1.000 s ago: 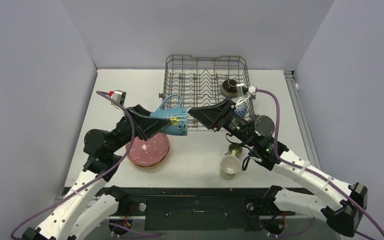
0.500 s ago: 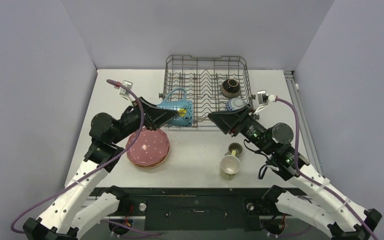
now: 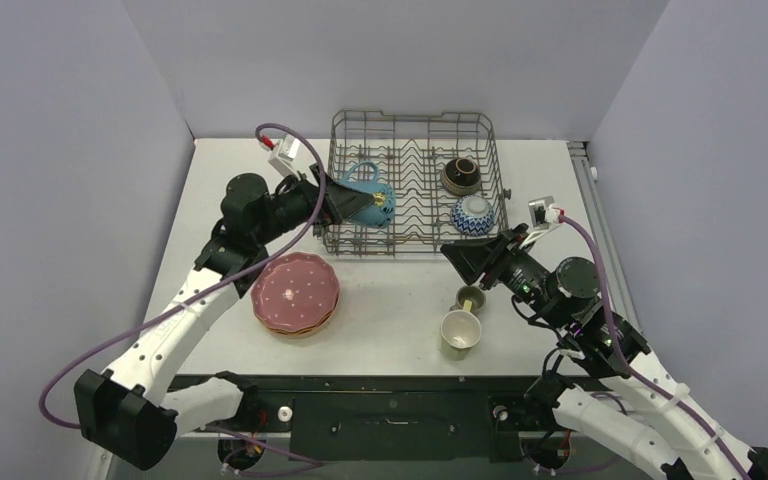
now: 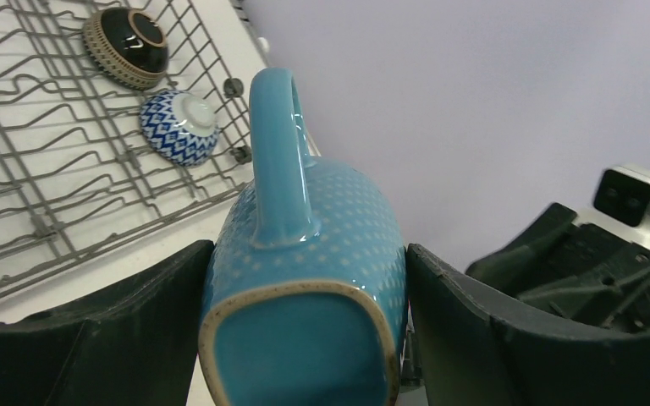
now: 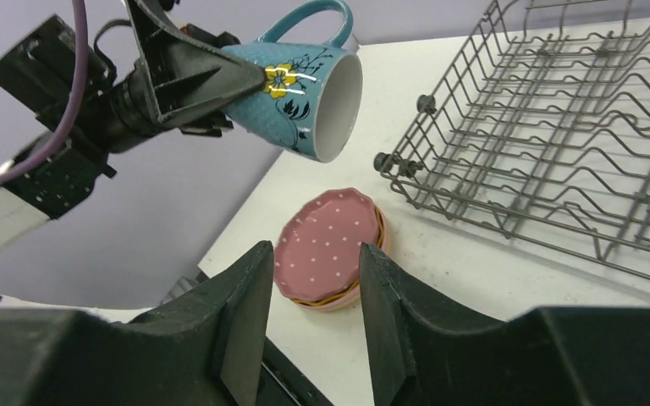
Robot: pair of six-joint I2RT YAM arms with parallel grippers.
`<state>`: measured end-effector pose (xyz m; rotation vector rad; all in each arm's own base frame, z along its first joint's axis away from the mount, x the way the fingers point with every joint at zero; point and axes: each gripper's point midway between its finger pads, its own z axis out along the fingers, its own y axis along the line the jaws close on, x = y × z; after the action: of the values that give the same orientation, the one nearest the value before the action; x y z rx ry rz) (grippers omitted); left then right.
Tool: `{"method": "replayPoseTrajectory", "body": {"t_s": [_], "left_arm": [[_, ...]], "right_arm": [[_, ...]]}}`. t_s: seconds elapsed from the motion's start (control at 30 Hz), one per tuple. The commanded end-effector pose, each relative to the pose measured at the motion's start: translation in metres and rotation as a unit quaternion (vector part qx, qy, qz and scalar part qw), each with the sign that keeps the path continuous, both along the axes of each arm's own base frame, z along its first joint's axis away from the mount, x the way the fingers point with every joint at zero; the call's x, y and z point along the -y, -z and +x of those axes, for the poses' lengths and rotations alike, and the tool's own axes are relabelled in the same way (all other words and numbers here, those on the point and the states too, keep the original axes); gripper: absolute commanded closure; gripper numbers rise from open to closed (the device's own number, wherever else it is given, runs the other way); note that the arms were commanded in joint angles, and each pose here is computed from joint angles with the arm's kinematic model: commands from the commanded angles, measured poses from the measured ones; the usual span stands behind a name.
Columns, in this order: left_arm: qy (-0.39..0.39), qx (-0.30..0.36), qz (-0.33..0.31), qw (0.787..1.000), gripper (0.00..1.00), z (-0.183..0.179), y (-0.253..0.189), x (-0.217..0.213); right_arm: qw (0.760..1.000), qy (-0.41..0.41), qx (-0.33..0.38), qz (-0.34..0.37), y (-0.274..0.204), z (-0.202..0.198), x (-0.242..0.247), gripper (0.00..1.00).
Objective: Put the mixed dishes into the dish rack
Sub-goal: Turn the cup upside down in the dish rack.
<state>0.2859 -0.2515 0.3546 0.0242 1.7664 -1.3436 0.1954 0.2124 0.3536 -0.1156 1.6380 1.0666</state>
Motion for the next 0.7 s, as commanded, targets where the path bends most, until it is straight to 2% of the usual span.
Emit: {"method": "replayPoseTrajectory", "body": {"t_s": [0.0, 0.4, 0.67], "left_arm": [[-0.029, 0.069, 0.024, 0.997, 1.00, 0.028, -0.036, -0.003], [-0.101, 0.065, 0.114, 0.986, 1.00, 0.104, -0.011, -0.005], [-0.148, 0.054, 0.194, 0.968, 1.00, 0.153, 0.016, -0.011]], "right_arm": [[0.999, 0.030, 0.007, -0.040, 0.007, 0.000, 0.019, 0.62], [0.996, 0.048, 0.002, -0.075, 0.020, -0.006, 0.036, 0.62], [0.995, 0.051, 0.003, -0.089, 0.022, -0.009, 0.040, 0.62]]}}
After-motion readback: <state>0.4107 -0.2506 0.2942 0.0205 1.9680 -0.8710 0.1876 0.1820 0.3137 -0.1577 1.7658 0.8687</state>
